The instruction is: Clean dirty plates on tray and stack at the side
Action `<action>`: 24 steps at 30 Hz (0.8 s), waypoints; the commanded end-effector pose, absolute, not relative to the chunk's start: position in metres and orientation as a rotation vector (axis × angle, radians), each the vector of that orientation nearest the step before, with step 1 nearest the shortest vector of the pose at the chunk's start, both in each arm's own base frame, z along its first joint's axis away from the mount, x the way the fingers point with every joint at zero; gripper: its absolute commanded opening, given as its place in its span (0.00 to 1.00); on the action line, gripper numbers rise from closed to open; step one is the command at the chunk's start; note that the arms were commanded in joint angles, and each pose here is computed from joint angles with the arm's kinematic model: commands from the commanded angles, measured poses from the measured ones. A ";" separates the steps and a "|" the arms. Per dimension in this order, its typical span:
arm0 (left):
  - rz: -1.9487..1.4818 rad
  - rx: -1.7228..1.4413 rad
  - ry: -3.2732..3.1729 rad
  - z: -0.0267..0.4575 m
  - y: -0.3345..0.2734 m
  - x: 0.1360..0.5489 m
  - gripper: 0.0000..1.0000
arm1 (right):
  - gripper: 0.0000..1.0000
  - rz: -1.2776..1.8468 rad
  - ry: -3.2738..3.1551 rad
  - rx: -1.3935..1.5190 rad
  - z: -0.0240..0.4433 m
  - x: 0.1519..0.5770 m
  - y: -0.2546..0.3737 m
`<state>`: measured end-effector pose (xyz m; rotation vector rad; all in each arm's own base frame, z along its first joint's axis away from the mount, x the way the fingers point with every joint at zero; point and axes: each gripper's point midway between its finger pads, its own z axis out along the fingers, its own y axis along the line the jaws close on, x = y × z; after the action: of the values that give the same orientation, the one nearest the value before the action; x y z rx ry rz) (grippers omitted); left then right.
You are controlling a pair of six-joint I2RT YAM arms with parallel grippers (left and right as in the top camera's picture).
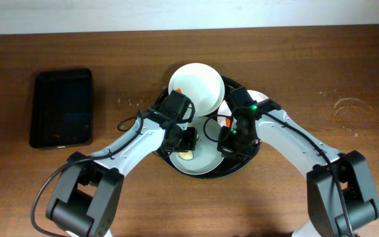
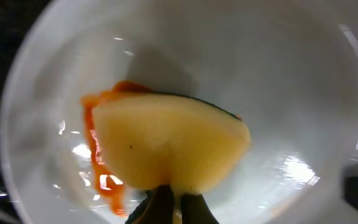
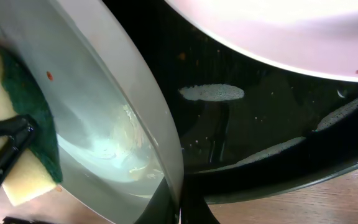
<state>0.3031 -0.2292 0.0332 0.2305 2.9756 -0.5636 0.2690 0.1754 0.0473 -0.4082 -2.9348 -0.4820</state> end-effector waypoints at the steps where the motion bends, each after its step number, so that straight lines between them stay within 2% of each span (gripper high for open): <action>1: -0.688 0.200 3.002 0.035 -0.244 0.298 0.00 | 0.04 -0.586 -2.951 -0.361 0.067 0.273 0.189; 5: -0.634 0.142 3.082 0.010 -0.237 0.292 0.00 | 0.04 -0.582 -2.947 -0.362 0.067 0.272 0.188; 10: -0.620 -0.082 3.162 -0.014 -0.218 0.297 0.00 | 0.04 -0.578 -2.945 -0.363 0.067 0.272 0.188; 19: -0.456 -0.187 3.207 -0.015 -0.182 0.300 0.00 | 0.04 -0.585 -2.959 -0.361 0.071 0.273 0.188; 24: -0.177 -0.066 3.182 0.003 -0.160 0.316 0.00 | 0.04 -0.510 -2.978 -0.372 0.067 0.272 0.179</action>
<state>0.3009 -0.1946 0.0127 -0.1348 3.2023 -0.5336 0.2642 0.1805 0.0554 -0.3909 -2.9176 -0.5145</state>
